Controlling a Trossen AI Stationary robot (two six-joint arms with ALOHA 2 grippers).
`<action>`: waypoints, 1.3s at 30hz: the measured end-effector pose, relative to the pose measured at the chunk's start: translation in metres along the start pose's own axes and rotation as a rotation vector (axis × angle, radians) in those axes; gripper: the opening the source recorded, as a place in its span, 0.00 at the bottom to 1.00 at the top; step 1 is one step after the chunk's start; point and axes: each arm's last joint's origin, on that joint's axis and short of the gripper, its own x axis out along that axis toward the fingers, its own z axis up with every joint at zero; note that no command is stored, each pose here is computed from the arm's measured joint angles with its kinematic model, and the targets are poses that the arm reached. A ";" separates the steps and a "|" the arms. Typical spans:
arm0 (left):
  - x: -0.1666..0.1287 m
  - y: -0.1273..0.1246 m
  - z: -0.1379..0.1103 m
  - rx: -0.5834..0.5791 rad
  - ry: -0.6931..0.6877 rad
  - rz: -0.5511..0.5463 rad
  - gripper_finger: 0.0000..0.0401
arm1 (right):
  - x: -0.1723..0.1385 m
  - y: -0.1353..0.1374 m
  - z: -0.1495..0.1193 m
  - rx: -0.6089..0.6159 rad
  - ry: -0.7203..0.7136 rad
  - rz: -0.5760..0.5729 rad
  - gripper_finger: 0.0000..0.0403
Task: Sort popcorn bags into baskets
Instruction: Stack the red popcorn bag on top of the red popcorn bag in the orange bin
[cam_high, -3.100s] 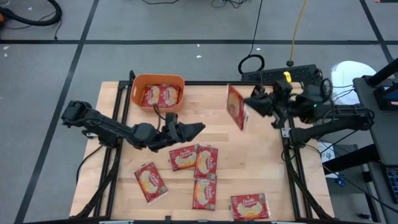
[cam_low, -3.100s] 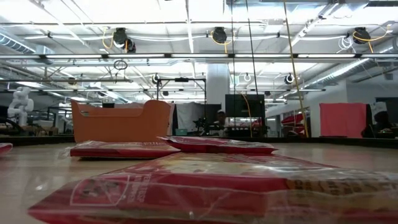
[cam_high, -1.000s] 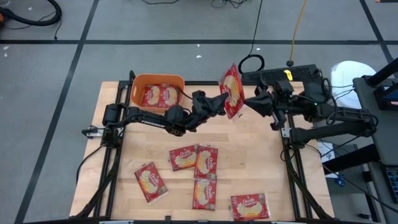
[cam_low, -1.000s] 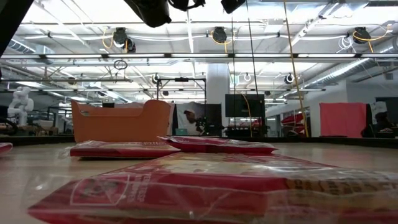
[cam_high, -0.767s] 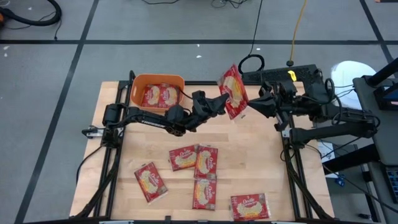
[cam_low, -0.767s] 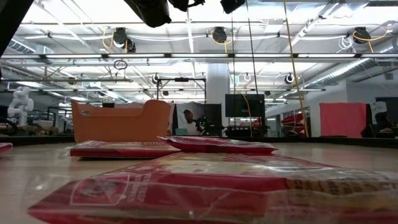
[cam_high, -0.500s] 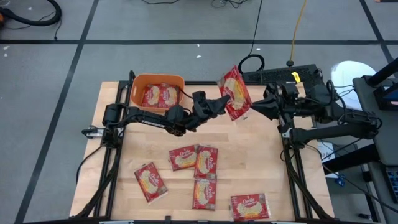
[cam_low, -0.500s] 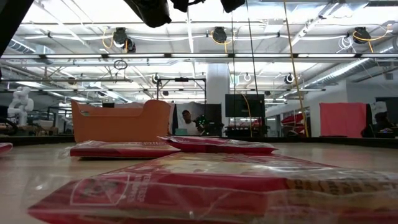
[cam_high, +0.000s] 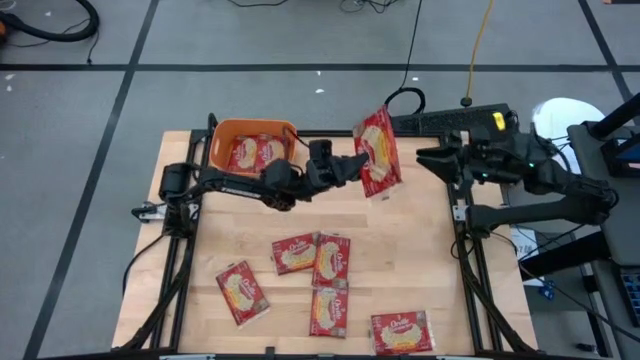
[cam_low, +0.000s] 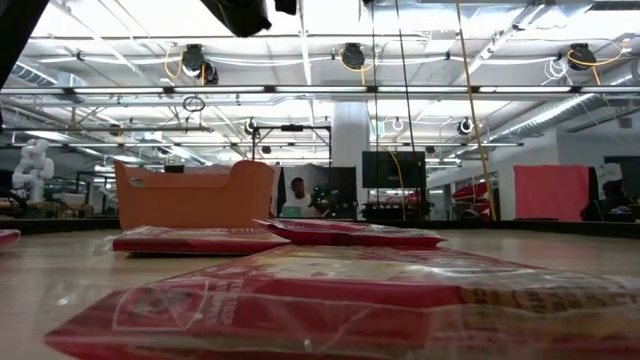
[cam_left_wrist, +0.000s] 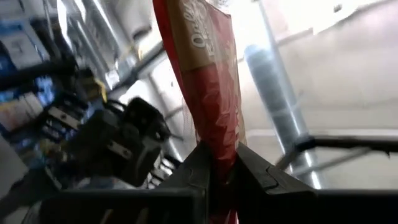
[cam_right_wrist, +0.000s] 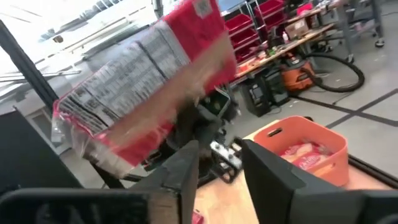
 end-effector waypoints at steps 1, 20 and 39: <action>0.001 -0.002 0.005 0.004 0.025 0.001 0.11 | -0.002 0.000 0.000 0.001 -0.002 -0.005 0.32; -0.025 -0.060 0.143 0.114 0.493 0.521 0.12 | 0.006 -0.006 -0.012 -0.042 0.113 -0.076 0.35; -0.101 -0.076 0.235 0.170 0.566 0.883 0.12 | 0.050 -0.012 -0.031 -0.034 0.237 -0.139 0.07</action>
